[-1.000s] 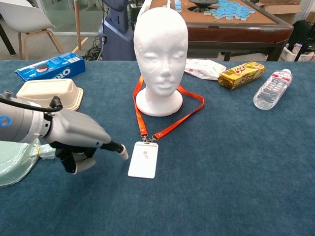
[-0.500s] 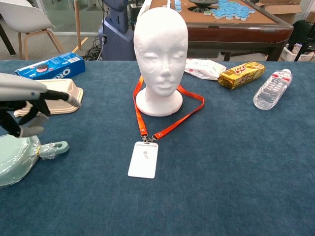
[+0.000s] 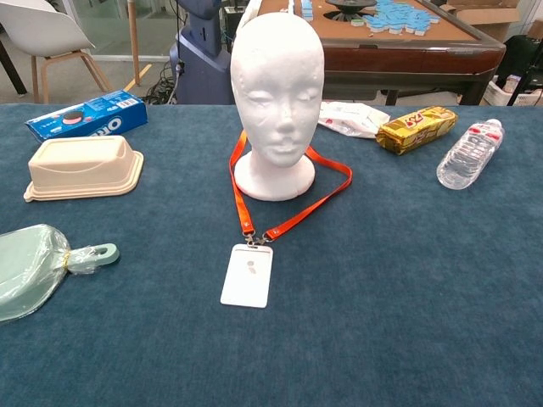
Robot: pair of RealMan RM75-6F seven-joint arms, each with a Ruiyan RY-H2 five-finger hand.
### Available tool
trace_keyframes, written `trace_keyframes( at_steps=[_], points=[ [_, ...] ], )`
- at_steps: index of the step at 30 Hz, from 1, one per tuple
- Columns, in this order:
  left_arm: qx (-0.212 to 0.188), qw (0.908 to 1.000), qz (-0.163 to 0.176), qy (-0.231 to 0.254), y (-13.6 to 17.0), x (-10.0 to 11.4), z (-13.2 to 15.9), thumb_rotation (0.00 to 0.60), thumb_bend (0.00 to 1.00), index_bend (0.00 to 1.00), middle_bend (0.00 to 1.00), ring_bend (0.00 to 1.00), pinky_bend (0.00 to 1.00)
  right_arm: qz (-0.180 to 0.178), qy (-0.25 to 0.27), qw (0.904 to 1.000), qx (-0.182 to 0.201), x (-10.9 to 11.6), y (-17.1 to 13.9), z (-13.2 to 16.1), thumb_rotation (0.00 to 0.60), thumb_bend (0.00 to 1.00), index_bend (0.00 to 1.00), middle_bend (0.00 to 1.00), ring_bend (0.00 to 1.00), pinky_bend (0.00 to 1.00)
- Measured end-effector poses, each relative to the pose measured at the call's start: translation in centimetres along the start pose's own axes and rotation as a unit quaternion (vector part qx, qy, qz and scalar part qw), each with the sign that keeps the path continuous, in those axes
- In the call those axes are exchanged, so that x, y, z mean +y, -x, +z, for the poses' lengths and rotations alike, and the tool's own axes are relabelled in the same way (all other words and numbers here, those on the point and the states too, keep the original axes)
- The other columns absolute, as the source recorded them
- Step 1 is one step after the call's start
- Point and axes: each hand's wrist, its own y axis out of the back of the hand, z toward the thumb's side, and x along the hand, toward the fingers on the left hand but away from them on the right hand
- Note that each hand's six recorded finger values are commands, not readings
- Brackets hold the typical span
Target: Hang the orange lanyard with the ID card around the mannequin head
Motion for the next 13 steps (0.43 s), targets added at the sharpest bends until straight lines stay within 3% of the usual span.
trace_keyframes(
  at_steps=[6,10,13],
  points=[
    [0.020,0.9995,0.018,0.016,1.9,-0.4,-1.0,0.399,0.27,0.13,0.33,0.36,0.52,0.004,-0.001,1.0000,-0.006,0.1,-0.4,-0.4,0.600,0.22,0.12,0.29,0.22,0.31],
    [0.026,0.9989,0.036,0.016,2.7,-0.6,-1.0,0.492,0.27,0.13,0.33,0.36,0.51,0.005,0.004,0.9999,-0.011,0.1,-0.5,-0.6,0.600,0.22,0.12,0.29,0.22,0.31],
    [0.029,0.9987,0.039,0.013,3.0,-0.8,-0.9,0.505,0.27,0.13,0.33,0.36,0.51,0.006,0.003,0.9999,-0.008,0.1,-0.4,-0.5,0.600,0.22,0.12,0.29,0.22,0.31]
  ],
)
